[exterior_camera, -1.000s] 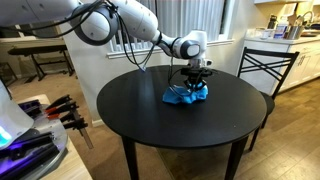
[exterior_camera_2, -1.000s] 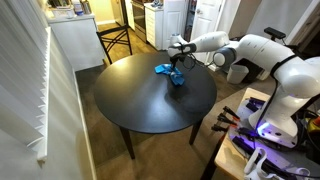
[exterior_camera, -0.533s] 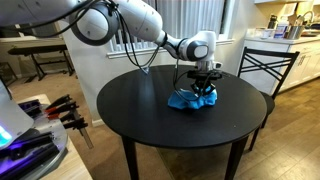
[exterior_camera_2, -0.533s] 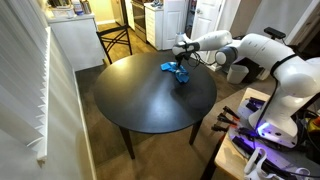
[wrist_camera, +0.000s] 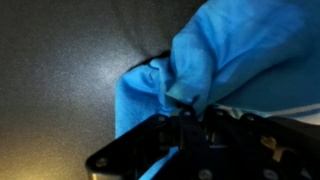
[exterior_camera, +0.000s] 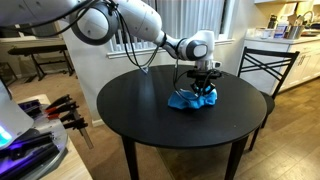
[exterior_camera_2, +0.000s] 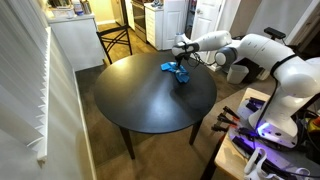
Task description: Use the blue towel to wipe the table.
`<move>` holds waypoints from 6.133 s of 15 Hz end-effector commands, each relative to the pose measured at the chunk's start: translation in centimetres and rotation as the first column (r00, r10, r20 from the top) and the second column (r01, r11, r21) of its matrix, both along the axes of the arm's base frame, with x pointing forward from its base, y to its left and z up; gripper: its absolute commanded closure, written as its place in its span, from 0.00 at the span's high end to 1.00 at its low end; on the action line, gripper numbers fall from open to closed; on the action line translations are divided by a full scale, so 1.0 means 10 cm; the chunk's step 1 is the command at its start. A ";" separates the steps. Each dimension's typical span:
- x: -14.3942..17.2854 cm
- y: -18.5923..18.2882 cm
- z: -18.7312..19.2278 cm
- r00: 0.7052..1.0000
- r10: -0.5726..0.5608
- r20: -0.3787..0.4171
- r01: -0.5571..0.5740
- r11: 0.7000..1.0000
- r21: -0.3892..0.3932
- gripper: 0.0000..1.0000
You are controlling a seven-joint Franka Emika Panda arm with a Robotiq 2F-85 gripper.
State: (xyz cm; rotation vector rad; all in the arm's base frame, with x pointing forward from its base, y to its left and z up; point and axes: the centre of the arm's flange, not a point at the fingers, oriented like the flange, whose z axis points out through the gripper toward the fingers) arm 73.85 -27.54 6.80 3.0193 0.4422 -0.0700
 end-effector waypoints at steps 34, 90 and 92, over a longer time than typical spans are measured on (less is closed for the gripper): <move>-0.08 4.01 -0.49 0.848 0.488 -0.206 -0.431 0.862 0.269 0.05; -0.86 1.17 -0.12 0.969 -0.118 0.215 0.063 0.968 0.244 1.00; -0.96 1.21 -0.02 0.961 -0.117 0.251 0.060 0.973 0.224 1.00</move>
